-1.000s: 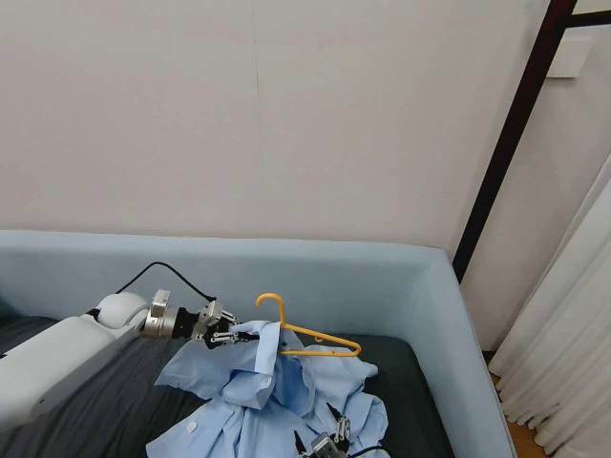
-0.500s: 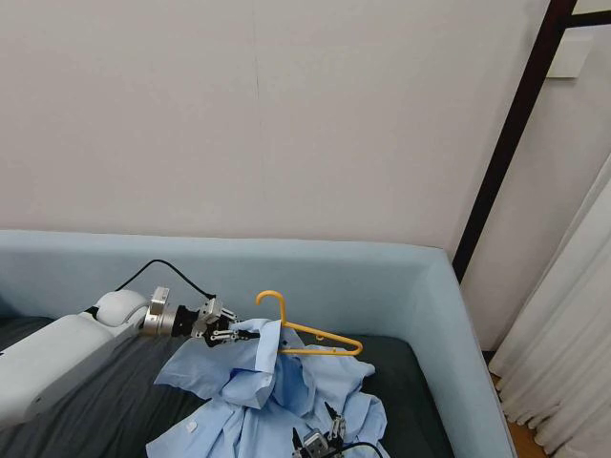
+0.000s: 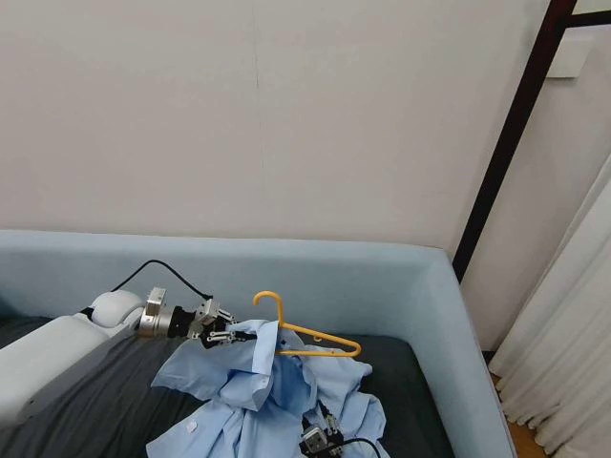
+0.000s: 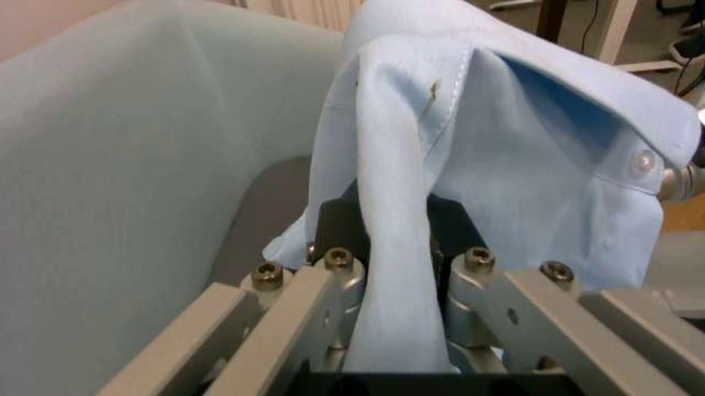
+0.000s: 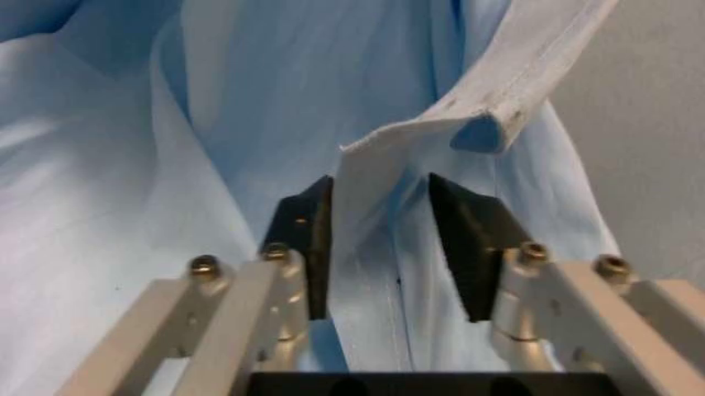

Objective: Pick up the clothes from the sofa and hang them on the clothes hanger.

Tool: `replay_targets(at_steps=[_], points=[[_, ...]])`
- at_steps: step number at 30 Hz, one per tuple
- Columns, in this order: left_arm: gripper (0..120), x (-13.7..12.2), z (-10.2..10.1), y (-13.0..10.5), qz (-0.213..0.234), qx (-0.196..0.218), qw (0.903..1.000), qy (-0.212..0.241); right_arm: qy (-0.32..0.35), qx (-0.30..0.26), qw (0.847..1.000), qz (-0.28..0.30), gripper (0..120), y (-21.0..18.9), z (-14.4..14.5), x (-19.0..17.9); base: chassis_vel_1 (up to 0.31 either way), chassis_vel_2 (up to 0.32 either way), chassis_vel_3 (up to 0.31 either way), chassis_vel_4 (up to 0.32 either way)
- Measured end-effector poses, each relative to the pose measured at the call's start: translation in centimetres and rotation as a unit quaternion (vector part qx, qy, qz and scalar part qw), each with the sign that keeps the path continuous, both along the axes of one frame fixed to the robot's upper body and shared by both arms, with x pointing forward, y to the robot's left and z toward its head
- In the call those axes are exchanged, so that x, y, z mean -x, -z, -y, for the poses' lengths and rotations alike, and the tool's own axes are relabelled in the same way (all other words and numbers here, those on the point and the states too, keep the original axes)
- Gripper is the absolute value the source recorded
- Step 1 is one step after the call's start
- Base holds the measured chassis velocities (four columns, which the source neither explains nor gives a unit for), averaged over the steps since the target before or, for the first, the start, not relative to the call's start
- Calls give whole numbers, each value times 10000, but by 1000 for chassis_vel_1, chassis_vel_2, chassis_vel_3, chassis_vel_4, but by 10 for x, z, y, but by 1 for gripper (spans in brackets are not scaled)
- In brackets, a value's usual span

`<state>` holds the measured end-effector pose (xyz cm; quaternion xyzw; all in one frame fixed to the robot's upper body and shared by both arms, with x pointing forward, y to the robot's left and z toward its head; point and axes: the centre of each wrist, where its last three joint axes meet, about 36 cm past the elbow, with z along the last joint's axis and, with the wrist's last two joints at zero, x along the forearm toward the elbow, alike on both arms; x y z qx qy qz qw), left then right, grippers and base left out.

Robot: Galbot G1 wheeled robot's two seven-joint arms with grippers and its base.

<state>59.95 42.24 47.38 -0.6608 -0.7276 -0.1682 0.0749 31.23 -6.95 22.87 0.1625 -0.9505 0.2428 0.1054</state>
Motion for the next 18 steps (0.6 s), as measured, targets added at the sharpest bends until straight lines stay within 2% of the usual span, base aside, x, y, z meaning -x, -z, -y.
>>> replay_targets(at_steps=[1, 6, 7, 9, 18], points=[[7, 0, 0, 0, 0, 0, 10000, 0, 0, 0, 10000, 0, 30, 0, 0, 0, 0, 0, 0, 0], [7, 0, -2, 1, -16, -14, 10000, -20, 13, -11, 10000, 50, 9, -1, 3, 1, 0, 0, 0, 0], [7, 0, -2, 1, -16, -14, 10000, -20, 13, -11, 10000, 50, 9, -1, 3, 1, 0, 0, 0, 0], [7, 0, -4, 0, -7, -22, 10000, -34, 17, -5, 10000, 68, 0, -2, 6, 1, 0, 0, 0, 0], [7, 4, -15, -1, 39, 15, 9999, -112, 26, -44, 9996, 275, 0, -13, 27, -15, 0, 0, 0, 0]])
